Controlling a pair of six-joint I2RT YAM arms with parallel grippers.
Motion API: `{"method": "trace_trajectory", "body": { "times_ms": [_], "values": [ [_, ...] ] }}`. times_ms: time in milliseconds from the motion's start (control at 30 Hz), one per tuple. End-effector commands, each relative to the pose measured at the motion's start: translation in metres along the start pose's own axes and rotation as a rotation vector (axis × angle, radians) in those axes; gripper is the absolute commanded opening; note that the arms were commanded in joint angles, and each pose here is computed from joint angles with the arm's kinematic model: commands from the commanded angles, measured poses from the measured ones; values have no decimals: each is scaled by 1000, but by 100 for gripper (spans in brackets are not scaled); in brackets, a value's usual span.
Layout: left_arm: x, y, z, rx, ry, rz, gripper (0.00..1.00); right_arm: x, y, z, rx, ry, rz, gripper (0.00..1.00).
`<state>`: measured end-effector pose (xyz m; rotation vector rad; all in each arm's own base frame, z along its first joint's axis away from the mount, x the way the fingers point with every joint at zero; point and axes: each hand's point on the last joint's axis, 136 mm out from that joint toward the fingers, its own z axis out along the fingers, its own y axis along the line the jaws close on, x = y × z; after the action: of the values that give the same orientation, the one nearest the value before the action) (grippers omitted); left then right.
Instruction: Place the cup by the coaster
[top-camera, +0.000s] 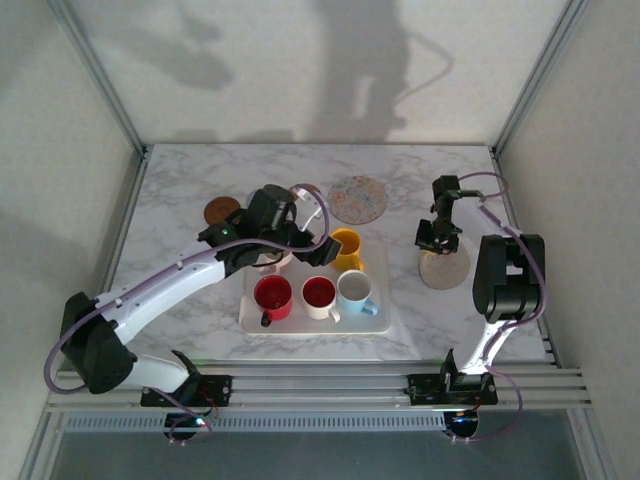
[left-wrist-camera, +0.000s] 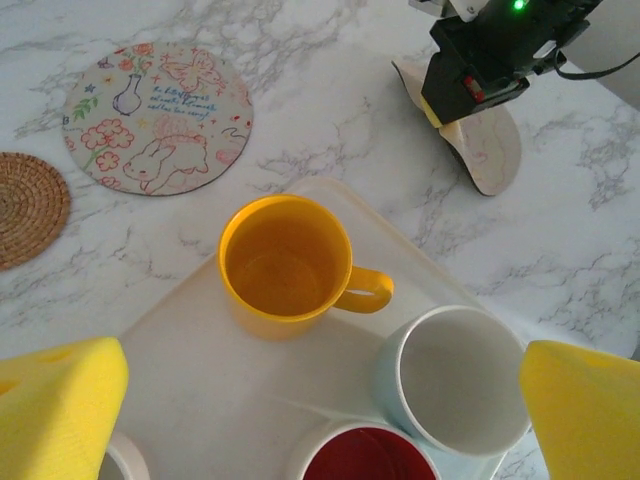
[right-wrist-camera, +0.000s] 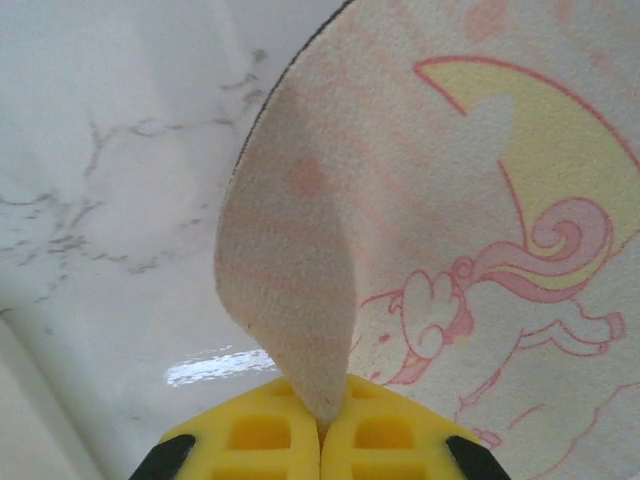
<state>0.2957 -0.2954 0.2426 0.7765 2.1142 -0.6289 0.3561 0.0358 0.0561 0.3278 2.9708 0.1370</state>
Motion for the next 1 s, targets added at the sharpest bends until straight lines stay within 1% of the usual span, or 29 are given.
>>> {"method": "trace_trajectory", "body": {
  "times_ms": [0,400,700,967],
  "values": [
    [-4,1,-15,-22,-55,-38,100,-13,13,-21,-49,-43,-9,0],
    [-9,6,-21,-55,-64,-45,100,-55,27,-20,-54,-82,-20,0],
    [-8,12,-7,-66,-39,-34,100,-88,42,-9,-64,-97,-34,0],
    [-14,22,5,-64,-32,-54,100,-113,56,-3,-76,-122,-30,0]
  ]
}}
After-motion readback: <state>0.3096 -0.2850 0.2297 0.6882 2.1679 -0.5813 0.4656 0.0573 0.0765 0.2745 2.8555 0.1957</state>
